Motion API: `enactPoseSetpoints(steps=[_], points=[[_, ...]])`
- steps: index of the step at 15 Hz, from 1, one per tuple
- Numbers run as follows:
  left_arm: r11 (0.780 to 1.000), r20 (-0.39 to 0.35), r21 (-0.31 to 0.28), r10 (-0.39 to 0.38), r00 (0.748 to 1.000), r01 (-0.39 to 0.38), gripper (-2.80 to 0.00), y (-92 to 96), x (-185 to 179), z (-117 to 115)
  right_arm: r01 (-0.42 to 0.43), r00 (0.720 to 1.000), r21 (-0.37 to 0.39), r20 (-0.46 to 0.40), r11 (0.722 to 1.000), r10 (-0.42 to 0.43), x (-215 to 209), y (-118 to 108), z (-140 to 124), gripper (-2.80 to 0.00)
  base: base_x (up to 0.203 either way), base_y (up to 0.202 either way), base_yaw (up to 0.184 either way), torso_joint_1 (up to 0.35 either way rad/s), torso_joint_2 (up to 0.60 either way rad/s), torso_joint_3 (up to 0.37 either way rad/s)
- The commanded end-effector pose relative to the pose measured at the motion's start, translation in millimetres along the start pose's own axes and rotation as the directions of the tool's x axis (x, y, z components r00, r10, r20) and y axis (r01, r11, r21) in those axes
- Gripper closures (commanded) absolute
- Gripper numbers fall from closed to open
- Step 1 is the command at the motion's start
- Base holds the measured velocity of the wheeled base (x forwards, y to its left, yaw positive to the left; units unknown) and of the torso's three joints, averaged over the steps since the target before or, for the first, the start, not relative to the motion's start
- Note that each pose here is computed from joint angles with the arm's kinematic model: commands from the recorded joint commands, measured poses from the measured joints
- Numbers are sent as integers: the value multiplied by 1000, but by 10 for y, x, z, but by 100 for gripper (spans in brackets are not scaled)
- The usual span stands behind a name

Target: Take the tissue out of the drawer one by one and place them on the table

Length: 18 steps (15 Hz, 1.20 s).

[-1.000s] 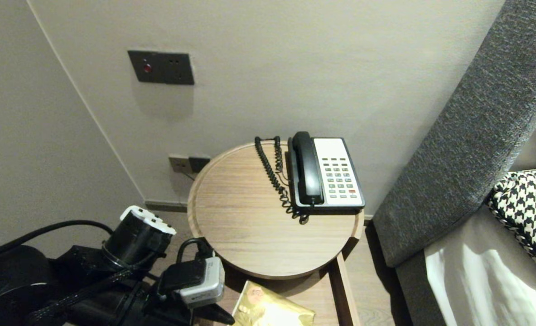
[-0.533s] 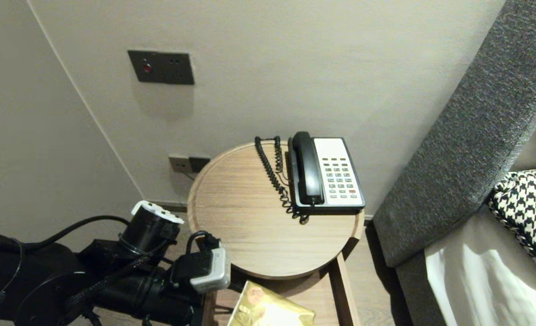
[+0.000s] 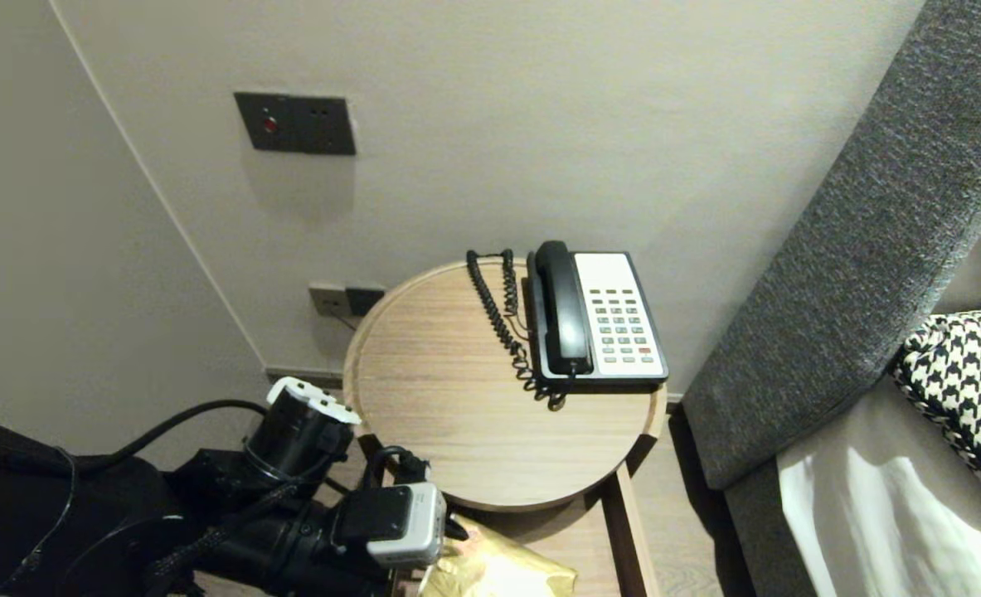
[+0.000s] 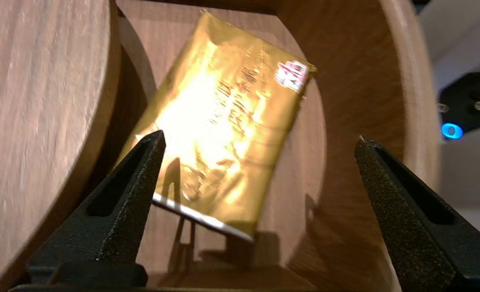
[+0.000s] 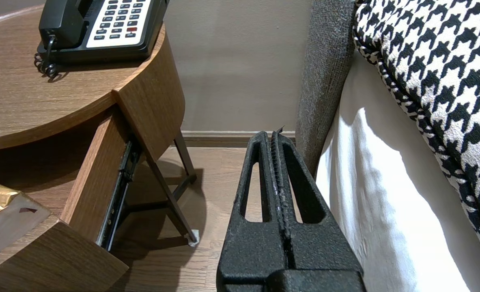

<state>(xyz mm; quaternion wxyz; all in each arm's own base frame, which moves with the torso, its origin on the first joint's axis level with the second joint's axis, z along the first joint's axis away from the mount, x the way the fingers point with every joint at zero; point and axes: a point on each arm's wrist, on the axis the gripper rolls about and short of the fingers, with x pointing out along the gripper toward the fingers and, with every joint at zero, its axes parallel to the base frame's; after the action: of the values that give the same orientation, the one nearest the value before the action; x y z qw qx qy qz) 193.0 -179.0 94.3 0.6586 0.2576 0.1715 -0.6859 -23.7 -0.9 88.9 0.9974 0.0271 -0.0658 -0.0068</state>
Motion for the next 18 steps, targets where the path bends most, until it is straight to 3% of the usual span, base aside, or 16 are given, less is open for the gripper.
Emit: enactPoseSetpoints(steps=[1, 5, 12, 18], points=[[1000, -4, 5, -12, 1000, 12, -280, 54, 163, -116, 2, 999, -1, -39, 1000, -2, 19, -6, -114, 0, 0, 0, 0, 0, 0, 0], [999, -9, 29, -28, 1000, 28, -280, 44, 298, -211, 2, 999, -2, -40, 1000, -2, 19, -5, -114, 0, 0, 0, 0, 0, 0, 0], [998, -40, -7, -56, 998, 56, -280, -12, 337, -325, 2, 999, -2, -41, 1000, -2, 20, -5, -114, 0, 0, 0, 0, 0, 0, 0], [997, -30, 10, -75, 997, 76, -280, -145, 287, -263, 2, 999, -2, -39, 1000, -2, 19, -6, -114, 0, 0, 0, 0, 0, 0, 0]])
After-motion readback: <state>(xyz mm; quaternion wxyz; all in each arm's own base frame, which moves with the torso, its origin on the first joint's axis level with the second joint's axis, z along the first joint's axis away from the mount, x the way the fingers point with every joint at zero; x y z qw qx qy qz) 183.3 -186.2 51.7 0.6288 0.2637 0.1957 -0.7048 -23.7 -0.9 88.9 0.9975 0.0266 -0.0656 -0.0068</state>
